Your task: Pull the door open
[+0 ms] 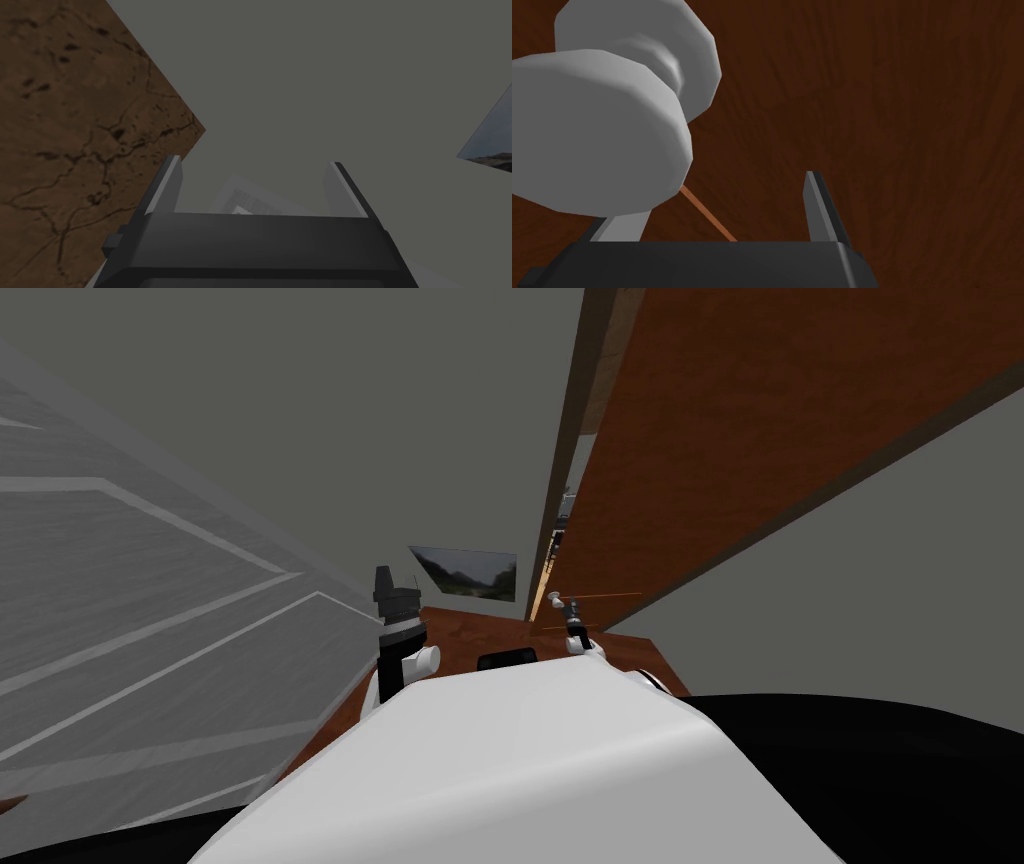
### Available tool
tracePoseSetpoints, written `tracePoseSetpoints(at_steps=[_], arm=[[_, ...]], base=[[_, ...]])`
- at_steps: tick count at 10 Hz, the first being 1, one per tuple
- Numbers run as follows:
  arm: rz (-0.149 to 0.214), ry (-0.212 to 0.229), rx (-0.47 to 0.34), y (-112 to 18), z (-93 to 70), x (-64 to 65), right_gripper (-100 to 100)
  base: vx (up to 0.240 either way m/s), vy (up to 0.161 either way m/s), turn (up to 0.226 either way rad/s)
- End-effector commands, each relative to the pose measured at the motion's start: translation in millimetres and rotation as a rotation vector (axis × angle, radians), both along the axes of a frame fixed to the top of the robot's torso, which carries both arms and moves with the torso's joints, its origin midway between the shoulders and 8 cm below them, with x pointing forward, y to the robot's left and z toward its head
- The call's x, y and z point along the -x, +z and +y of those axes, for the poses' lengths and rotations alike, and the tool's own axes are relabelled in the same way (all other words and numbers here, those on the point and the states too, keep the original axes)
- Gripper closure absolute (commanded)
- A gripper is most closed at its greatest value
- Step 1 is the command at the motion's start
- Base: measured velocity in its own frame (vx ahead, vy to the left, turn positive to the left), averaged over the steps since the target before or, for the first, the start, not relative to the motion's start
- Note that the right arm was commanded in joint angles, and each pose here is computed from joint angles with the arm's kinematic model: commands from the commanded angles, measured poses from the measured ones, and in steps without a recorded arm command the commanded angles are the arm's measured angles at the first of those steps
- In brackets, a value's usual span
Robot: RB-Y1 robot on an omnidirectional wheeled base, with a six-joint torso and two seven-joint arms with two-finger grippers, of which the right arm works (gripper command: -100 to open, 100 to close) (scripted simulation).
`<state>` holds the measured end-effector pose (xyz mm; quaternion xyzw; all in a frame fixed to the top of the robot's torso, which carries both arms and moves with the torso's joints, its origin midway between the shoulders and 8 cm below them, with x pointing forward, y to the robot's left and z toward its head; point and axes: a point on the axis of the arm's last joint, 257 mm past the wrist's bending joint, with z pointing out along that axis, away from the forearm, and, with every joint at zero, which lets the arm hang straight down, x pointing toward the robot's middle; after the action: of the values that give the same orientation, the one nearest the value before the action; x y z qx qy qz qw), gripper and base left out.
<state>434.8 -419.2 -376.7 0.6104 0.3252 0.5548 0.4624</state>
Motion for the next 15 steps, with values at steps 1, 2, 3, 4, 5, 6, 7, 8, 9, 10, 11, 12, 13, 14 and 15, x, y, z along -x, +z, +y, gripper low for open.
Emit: tracePoseSetpoints(at_steps=[1, 2, 3, 4, 5, 6, 7, 8, 9, 10, 11, 12, 13, 14, 15], arm=[[0.001, 0.028, -0.082, -8.9, 23.7, -0.3, -100], [-0.001, 0.028, -0.090, -8.9, 23.7, -0.3, -100], [-0.009, 0.029, -0.133, -8.8, 25.2, -1.0, -100], [-0.016, 0.030, -0.167, -8.7, 27.0, -1.7, -100], [-0.019, 0.031, -0.181, -8.7, 27.0, -1.7, -100], [-0.027, 0.032, -0.223, -8.7, 28.9, -2.4, -100], [-0.028, 0.032, -0.229, -8.7, 28.9, -2.4, -100], [-0.038, 0.034, -0.278, -8.7, 30.9, -3.1, -100], [-0.045, 0.035, -0.314, -8.7, 33.0, -3.9, -100], [-0.048, 0.035, -0.330, -8.7, 33.0, -3.9, -100], [-0.057, 0.037, -0.378, -8.8, 35.3, -4.6, -100], [-0.064, 0.038, -0.417, -8.9, 37.5, -5.4, -100], [-0.068, 0.038, -0.435, -8.9, 37.5, -5.4, -100], [-0.076, 0.040, -0.482, -9.1, 39.9, -6.1, -100], [-0.077, 0.040, -0.487, -9.1, 39.9, -6.1, -100]], base=[[-0.061, -0.010, 0.007], [-0.043, 0.016, 0.016], [-0.054, 0.027, 0.030], [-0.074, 0.027, 0.108], [-0.045, 0.033, 0.085], [-0.041, 0.022, 0.016], [-0.039, 0.007, -0.002], [-0.054, -0.008, 0.023], [-0.070, -0.022, 0.043], [-0.053, -0.021, 0.013], [-0.058, -0.023, 0.019], [-0.079, -0.018, 0.038], [-0.061, -0.005, 0.016], [-0.058, -0.005, 0.029], [-0.044, -0.009, 0.010]])
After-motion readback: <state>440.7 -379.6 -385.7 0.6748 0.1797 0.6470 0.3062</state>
